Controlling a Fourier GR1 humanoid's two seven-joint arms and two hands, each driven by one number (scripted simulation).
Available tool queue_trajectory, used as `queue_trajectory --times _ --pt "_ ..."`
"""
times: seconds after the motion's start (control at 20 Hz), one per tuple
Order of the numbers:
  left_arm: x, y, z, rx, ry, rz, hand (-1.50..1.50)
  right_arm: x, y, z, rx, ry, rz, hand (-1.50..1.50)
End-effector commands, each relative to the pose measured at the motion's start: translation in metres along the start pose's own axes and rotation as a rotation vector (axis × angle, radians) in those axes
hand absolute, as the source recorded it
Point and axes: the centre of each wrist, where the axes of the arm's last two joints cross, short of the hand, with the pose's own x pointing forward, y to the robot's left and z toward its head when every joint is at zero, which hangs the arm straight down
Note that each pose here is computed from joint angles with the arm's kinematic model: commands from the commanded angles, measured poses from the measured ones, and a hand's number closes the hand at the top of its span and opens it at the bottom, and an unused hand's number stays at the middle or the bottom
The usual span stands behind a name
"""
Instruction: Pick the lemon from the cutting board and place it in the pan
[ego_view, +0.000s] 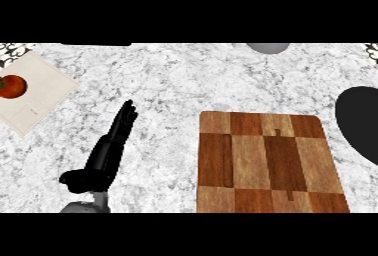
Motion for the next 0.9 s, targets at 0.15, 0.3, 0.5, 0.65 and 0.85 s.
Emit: queue_trajectory --times 0.15,0.3,0.5,0.65,0.85 --pt "0.004 -0.006 -0.007 -0.031 -0.029 -0.014 0.0 -0.023 -0.003 0.005 0.351 0.197 0.172 -1.5" --pt "0.006 -0.014 -0.013 -0.028 -0.03 -0.009 0.0 -0.012 0.015 -0.003 0.507 0.193 0.107 -1.5" --pt "0.007 0.002 -0.007 -0.032 -0.027 0.004 0.0 -0.005 0.035 -0.002 0.554 0.169 -0.032 -1.5" --pt "0.007 -0.006 -0.014 -0.03 -0.011 -0.009 0.0 0.004 0.022 -0.024 0.47 0.136 -0.109 -1.5" --pt "0.005 -0.003 -0.008 -0.005 -0.005 0.009 0.0 -0.016 0.025 0.002 0.321 0.094 -0.293 -1.5"
